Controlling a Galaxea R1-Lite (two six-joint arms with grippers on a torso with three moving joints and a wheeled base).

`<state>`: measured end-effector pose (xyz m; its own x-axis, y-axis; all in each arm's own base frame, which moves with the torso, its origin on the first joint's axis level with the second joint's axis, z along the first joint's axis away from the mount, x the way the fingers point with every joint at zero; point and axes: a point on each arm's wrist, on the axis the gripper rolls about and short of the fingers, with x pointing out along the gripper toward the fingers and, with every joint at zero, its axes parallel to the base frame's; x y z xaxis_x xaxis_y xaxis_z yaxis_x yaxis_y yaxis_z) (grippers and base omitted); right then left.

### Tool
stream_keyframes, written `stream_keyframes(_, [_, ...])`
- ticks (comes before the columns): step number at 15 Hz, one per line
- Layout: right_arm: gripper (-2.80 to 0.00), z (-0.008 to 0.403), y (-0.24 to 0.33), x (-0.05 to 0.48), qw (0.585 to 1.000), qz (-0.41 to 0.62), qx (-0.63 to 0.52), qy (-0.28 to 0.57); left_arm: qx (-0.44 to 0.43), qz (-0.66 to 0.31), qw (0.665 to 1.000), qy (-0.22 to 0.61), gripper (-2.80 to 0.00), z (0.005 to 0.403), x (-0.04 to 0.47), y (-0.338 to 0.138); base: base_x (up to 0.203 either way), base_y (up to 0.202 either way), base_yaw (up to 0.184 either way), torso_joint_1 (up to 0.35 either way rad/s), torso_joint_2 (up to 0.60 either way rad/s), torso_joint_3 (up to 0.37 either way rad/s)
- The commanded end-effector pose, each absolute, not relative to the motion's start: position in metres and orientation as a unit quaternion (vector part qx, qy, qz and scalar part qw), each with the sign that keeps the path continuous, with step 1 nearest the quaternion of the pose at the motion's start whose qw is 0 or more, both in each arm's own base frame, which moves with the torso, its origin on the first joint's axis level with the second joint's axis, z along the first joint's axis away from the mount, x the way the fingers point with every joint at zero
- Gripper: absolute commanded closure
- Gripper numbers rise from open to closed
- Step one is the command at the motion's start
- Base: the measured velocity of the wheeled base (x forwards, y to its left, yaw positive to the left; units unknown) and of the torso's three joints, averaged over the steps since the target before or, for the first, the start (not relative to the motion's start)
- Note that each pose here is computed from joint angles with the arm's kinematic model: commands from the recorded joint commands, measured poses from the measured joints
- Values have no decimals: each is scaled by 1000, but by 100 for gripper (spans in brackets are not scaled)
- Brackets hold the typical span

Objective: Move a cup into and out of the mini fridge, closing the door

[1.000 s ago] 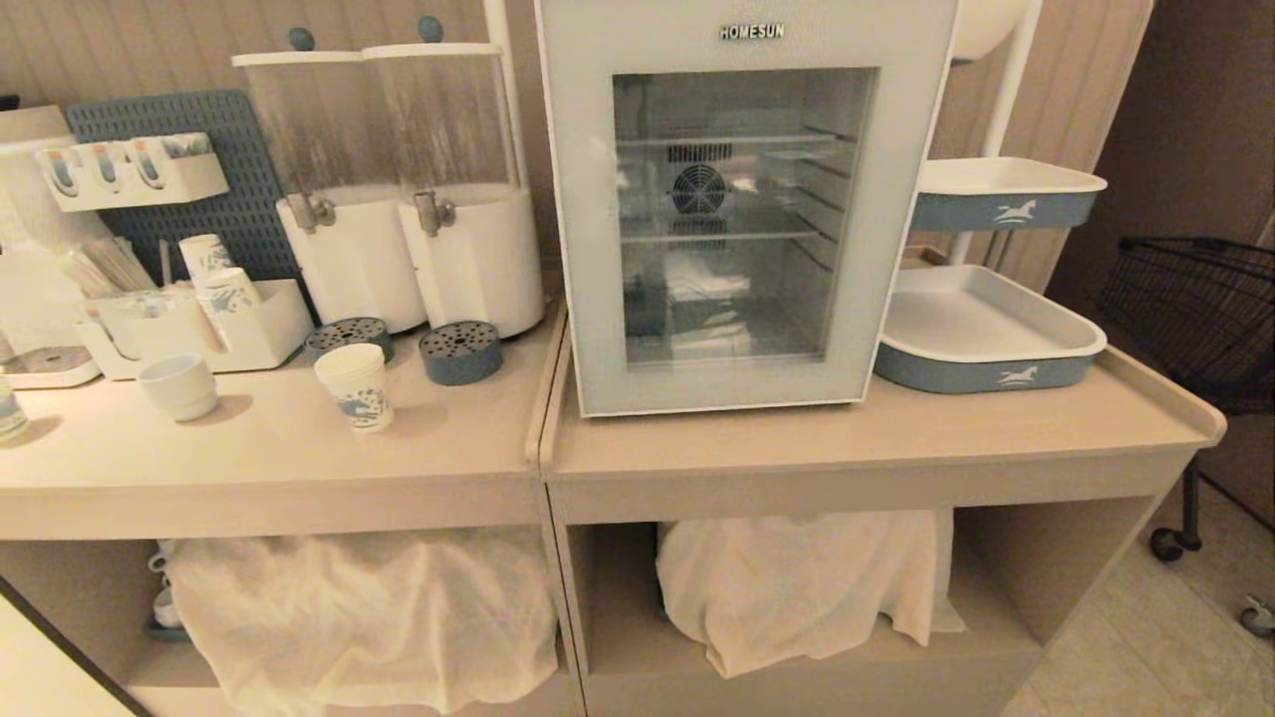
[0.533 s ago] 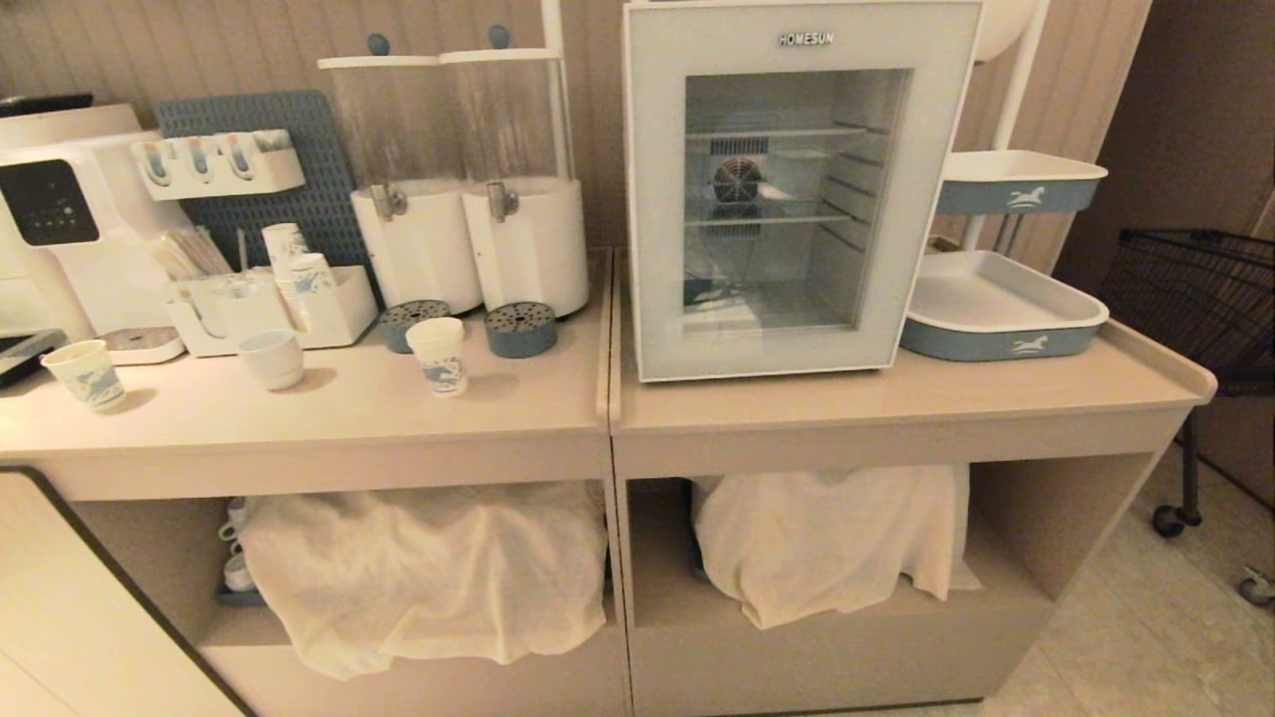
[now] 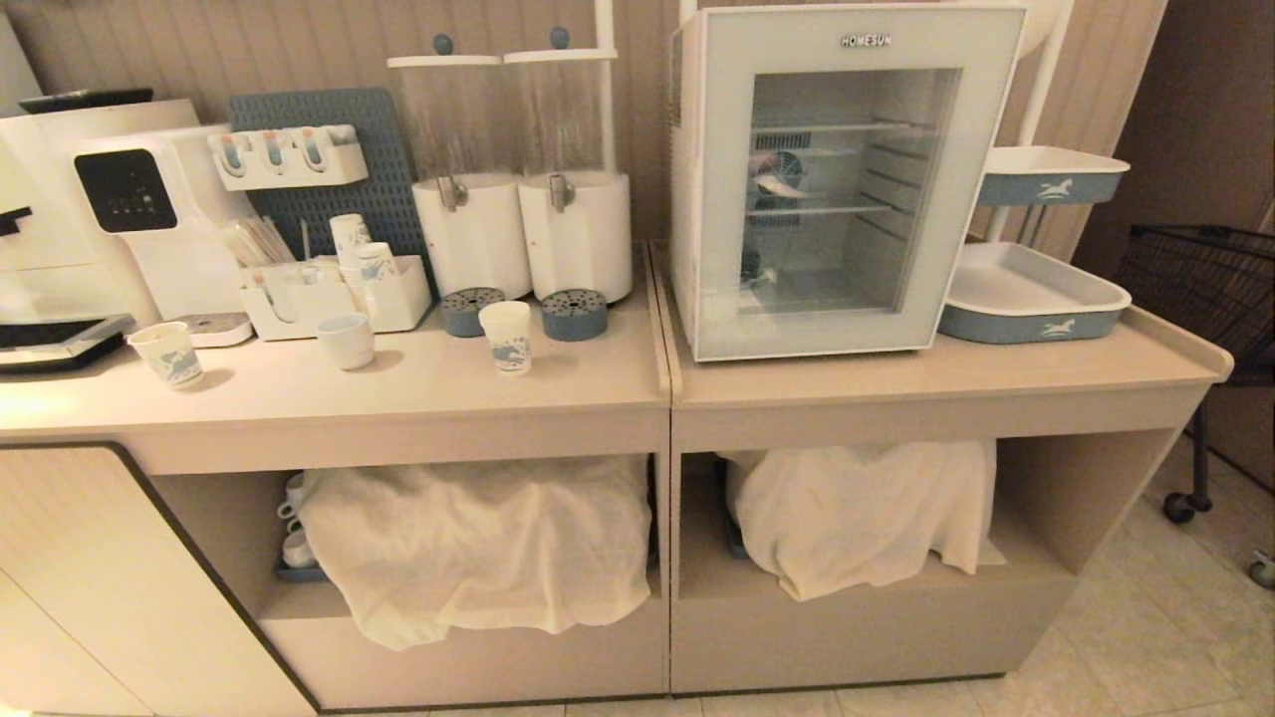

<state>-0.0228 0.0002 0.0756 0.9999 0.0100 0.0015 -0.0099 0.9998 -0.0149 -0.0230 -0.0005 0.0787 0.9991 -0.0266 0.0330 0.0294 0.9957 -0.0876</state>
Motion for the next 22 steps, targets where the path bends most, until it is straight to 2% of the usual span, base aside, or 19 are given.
stream_keyframes(1, [0,76,0,-23,1000,5,-8,-1,-45,-14,999,2,0,68,-20,0,0,179,4,-3,-6,3])
stream_keyframes(9, [0,76,0,-23,1000,5,-7,0,-44,-14,999,2,0,68,-20,0,1,56,0,2,1,1])
stream_keyframes(22, [0,76,0,-23,1000,5,-5,0,-45,-14,999,2,0,68,-20,0,0,191,-2,4,3,3])
